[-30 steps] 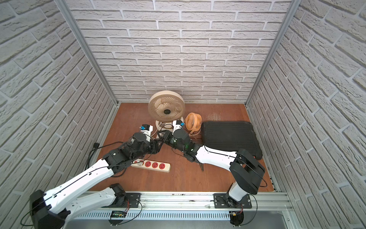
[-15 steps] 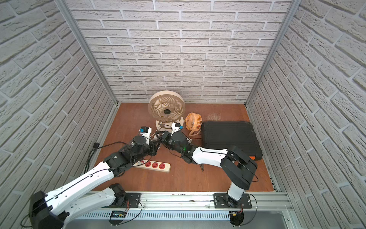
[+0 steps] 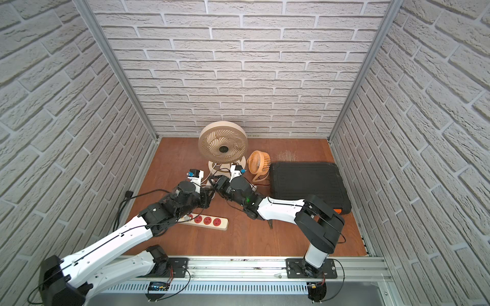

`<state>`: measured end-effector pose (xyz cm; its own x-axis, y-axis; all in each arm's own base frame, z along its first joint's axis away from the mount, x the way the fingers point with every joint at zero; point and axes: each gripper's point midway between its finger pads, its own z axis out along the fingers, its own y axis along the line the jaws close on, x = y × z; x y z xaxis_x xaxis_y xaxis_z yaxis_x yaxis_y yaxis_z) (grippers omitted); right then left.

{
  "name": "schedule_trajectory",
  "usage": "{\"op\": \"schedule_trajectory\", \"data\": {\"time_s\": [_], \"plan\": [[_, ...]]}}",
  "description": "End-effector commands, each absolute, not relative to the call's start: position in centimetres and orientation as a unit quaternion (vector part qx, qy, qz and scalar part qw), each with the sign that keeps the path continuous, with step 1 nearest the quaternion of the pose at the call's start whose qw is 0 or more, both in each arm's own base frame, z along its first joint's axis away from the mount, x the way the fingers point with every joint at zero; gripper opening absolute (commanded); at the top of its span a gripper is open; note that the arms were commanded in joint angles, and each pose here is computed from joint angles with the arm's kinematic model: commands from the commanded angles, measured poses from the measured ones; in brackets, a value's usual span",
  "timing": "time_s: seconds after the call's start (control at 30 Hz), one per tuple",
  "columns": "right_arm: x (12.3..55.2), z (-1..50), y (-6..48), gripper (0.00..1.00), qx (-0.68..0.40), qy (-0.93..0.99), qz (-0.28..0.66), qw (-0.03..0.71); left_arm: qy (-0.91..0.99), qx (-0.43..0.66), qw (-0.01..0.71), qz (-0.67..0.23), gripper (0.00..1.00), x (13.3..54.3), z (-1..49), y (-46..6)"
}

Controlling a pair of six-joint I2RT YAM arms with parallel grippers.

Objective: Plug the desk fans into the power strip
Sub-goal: Pick up the plug from the center of the board.

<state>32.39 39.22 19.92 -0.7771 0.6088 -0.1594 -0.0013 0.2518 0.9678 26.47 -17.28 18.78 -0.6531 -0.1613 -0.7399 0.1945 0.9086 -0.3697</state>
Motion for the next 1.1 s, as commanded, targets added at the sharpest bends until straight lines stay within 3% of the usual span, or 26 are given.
{"op": "schedule_trajectory", "data": {"time_s": [0.0,0.27,0.43,0.77,1.07], "plan": [[31.0,21.9,39.3,0.51,0.16,0.738,0.593,0.28,0.838,0.033,0.458,-0.294,0.0,27.0,24.2,-19.3],[29.1,23.9,36.7,0.85,0.049,0.763,0.559,0.321,0.819,0.078,0.407,-0.397,0.0,26.0,25.6,-20.7],[27.4,24.7,33.5,0.99,-0.013,0.781,0.52,0.346,0.809,0.09,0.379,-0.44,0.0,25.7,26.0,-21.3],[24.7,26.6,30.0,0.99,-0.122,0.744,0.574,0.321,0.769,0.136,0.341,-0.523,0.0,23.7,29.3,-23.2],[24.4,28.5,29.3,0.98,-0.151,0.691,0.637,0.307,0.757,0.166,0.298,-0.557,0.0,22.4,30.6,-24.1]]}}
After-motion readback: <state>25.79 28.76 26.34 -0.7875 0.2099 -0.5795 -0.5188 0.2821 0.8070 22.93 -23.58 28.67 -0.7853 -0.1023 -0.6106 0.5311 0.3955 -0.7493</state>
